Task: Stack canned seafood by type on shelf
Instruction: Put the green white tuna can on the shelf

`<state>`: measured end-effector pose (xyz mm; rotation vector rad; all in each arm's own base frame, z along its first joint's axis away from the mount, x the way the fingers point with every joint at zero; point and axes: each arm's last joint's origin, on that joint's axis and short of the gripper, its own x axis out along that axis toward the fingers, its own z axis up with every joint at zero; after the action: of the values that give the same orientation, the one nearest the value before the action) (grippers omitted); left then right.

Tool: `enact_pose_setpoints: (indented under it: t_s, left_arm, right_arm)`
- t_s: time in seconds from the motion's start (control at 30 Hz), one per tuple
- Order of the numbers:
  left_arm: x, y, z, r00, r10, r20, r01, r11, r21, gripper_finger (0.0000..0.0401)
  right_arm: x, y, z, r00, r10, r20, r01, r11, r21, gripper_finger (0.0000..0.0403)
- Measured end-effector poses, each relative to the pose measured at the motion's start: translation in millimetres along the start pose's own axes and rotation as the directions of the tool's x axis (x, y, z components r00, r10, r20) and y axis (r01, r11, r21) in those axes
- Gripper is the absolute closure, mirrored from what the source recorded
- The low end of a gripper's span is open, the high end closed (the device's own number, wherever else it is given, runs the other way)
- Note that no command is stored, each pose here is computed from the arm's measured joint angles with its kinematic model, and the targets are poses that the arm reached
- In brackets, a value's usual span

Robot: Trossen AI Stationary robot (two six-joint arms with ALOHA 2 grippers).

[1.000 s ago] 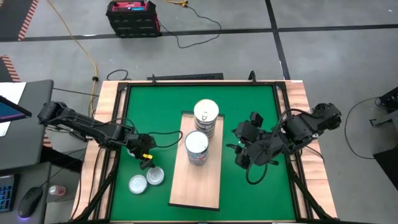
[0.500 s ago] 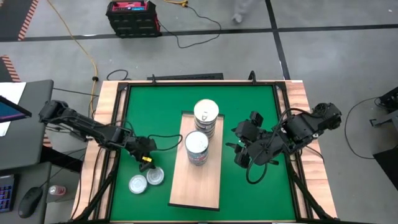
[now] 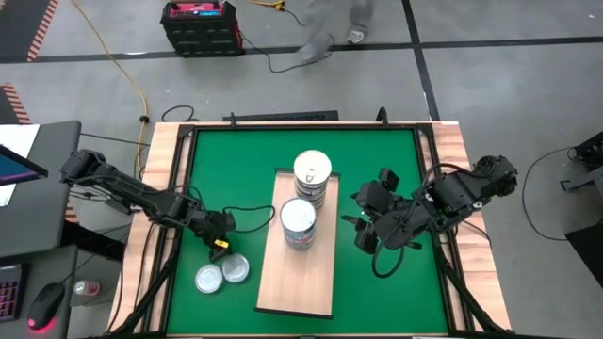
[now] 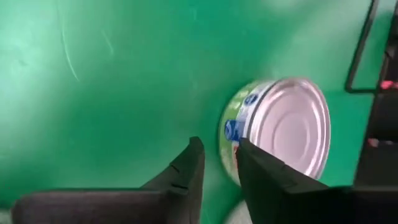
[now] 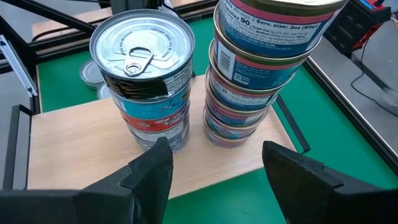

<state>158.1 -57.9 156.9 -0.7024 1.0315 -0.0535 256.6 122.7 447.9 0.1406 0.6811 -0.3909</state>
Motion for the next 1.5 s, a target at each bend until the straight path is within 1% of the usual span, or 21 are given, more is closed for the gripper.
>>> enact_pose_setpoints:
  t_s: [0.1, 0.2, 0.27, 0.33, 0.4, 0.47, 0.57, 0.7, 0.77, 0.83, 0.9, 0.97, 1.03, 1.13, 1.23, 1.27, 1.33, 1.5]
  left_arm:
    - [-5, -1, -2, 0.999, -0.032, -0.021, 0.031, 0.999, -0.031, 0.0326]
    - [-13, -1, -3, 0.999, -0.043, 0.004, 0.043, 0.998, -0.037, 0.0327]
    - [-17, -2, -2, 0.998, -0.046, 0.049, 0.048, 0.998, -0.039, 0.0325]
    - [-20, -5, 0, 0.994, -0.07, 0.086, 0.072, 0.997, -0.024, 0.0321]
    - [-21, -10, 2, 0.987, -0.117, 0.111, 0.116, 0.993, 0.013, 0.0315]
    - [-17, -13, 3, 0.985, -0.133, 0.111, 0.132, 0.991, 0.023, 0.0304]
    - [-7, -14, 1, 0.99, -0.116, 0.074, 0.116, 0.993, 0.009, 0.0276]
    - [5, -11, -1, 0.998, -0.048, 0.038, 0.049, 0.999, -0.003, 0.0235]
    - [9, -10, -2, 0.999, -0.026, 0.026, 0.026, 1.0, 0.003, 0.0221]
    - [13, -8, -2, 1.0, -0.006, 0.01, 0.006, 1.0, 0.009, 0.0218]
    - [16, -8, -2, 1.0, 0.004, 0.002, -0.004, 1.0, 0.009, 0.0226]
    - [18, -7, -3, 1.0, 0.015, -0.007, -0.015, 1.0, 0.007, 0.0245]
    - [20, -6, -3, 1.0, 0.023, -0.016, -0.023, 1.0, -0.009, 0.0274]
    - [19, -4, -2, 0.999, 0.039, -0.016, -0.04, 0.996, -0.078, 0.0329]
    - [17, -2, 0, 0.999, 0.045, -0.009, -0.046, 0.988, -0.147, 0.0384]
    - [16, -2, 1, 0.999, 0.039, -0.01, -0.04, 0.986, -0.165, 0.0391]
    - [13, 1, 1, 0.999, 0.038, -0.028, -0.043, 0.98, -0.194, 0.0394]
    - [7, 10, 1, 0.995, 0.073, -0.06, -0.087, 0.961, -0.263, 0.04]
  right_arm:
    - [0, 0, 0, 1.0, 0.001, 0.0, -0.001, 1.0, 0.003, 0.0127]
    - [0, 0, 0, 1.0, 0.001, -0.001, -0.001, 1.0, 0.008, 0.0127]
    - [0, 0, 0, 1.0, 0.003, -0.002, -0.003, 1.0, 0.008, 0.0127]
    - [0, 0, 0, 1.0, 0.003, -0.003, -0.003, 1.0, 0.007, 0.0127]
    - [0, 0, 0, 1.0, 0.003, -0.003, -0.003, 1.0, 0.007, 0.0127]
    - [0, 0, 0, 1.0, 0.003, -0.004, -0.003, 1.0, 0.007, 0.0127]
    - [0, 0, 0, 1.0, 0.003, -0.004, -0.003, 1.0, 0.007, 0.0127]
    - [0, 0, 0, 1.0, 0.003, -0.005, -0.003, 1.0, 0.014, 0.0127]
    - [0, 0, 0, 1.0, 0.003, -0.005, -0.003, 1.0, 0.014, 0.0127]
    - [0, 0, 0, 1.0, 0.004, -0.005, -0.004, 1.0, 0.014, 0.0127]
    - [0, 0, 0, 1.0, 0.004, -0.006, -0.004, 1.0, 0.014, 0.0127]
    - [0, -1, 0, 1.0, 0.002, -0.006, -0.001, 1.0, 0.017, 0.0127]
    - [1, -1, 0, 1.0, 0.01, -0.014, -0.009, 1.0, 0.021, 0.0127]
    - [2, -2, 1, 0.999, 0.029, -0.036, -0.028, 0.999, 0.027, 0.0127]
    - [3, -6, -1, 0.993, 0.061, -0.103, -0.06, 0.998, 0.014, 0.0127]
    - [1, -8, -3, 0.991, 0.06, -0.121, -0.06, 0.998, 0.005, 0.0127]
    - [-5, -13, -4, 0.989, 0.065, -0.13, -0.066, 0.998, 0.0, 0.0127]
    - [-29, -28, -6, 0.991, 0.087, -0.101, -0.087, 0.996, -0.001, 0.0127]
